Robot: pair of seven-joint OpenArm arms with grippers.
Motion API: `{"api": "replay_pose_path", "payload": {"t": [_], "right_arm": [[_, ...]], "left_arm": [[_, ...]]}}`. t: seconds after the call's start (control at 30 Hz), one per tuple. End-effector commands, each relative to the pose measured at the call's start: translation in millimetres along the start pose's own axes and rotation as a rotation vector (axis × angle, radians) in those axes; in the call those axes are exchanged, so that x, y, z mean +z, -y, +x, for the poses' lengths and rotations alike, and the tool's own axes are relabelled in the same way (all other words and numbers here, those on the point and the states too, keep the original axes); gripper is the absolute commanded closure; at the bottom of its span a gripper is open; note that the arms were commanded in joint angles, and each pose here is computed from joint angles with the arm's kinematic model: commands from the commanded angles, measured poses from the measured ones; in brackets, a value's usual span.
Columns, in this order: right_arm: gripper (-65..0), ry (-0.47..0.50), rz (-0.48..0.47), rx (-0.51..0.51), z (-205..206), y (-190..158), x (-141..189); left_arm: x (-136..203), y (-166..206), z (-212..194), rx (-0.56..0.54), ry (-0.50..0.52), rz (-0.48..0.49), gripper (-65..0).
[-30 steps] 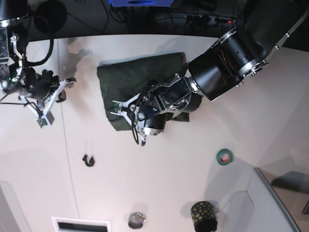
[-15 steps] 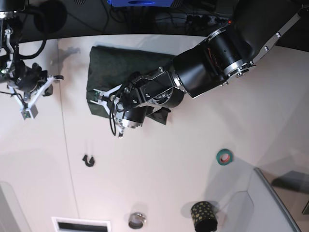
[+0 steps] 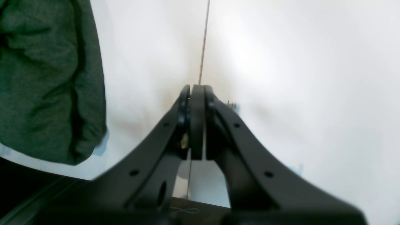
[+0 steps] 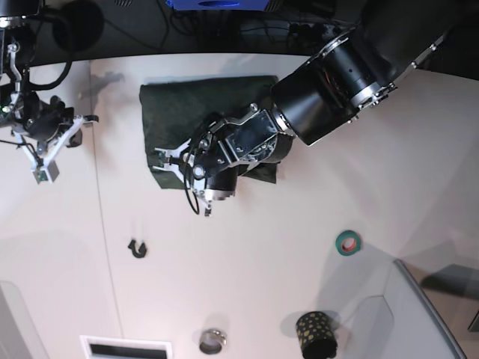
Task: Layout the t-shirt on the table in an organized manner, then fold the t-shirt properly
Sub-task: 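Press the folded shirt flat with the left gripper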
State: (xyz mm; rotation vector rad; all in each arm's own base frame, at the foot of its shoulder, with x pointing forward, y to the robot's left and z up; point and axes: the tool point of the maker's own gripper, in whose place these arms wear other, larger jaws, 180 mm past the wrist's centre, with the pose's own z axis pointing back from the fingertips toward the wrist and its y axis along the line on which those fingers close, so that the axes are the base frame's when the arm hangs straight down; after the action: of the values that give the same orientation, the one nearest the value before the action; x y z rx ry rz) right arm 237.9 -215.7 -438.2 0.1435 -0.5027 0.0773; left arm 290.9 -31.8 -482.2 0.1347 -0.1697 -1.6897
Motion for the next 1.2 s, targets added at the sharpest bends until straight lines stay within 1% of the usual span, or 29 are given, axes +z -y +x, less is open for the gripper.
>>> {"api": "replay_pose_path", "payload": {"t": [0.0,0.07,0.13,0.37,0.53,0.63,0.73,0.8,0.83,0.93,1.17], "right_arm": [[-0.8,0.040,-0.004,0.013,13,3,5],[-0.8,0.040,-0.003,0.014,13,3,5],[-0.8,0.040,-0.003,0.014,13,3,5],[-0.8,0.043,-0.003,0.014,14,3,5],[-0.8,0.043,-0.003,0.014,14,3,5],[-0.8,0.043,-0.003,0.014,14,3,5],[-0.8,0.042,-0.003,0.014,13,3,5],[-0.8,0.042,-0.003,0.014,13,3,5],[-0.8,0.042,-0.003,0.014,13,3,5],[-0.8,0.043,-0.003,0.014,14,3,5],[-0.8,0.044,-0.002,0.013,14,2,4]], "left_arm": [[3,-8,-7,0.020,-0.019,0.010,0.0],[1,-5,-9,0.049,-0.013,0.000,0.0],[-1,1,-8,0.046,-0.012,-0.009,0.0],[-1,1,-7,0.048,-0.009,-0.010,0.0],[2,-6,-5,0.046,-0.003,0.005,0.0],[8,-13,7,0.036,0.017,0.020,0.0],[10,-16,9,0.035,0.023,0.026,0.0],[11,-17,15,0.010,0.036,0.034,0.0],[10,-15,20,-0.020,0.045,0.035,0.0],[8,-8,24,-0.075,0.037,0.032,0.0],[8,-8,28,-0.092,0.039,0.037,0.0]]}}
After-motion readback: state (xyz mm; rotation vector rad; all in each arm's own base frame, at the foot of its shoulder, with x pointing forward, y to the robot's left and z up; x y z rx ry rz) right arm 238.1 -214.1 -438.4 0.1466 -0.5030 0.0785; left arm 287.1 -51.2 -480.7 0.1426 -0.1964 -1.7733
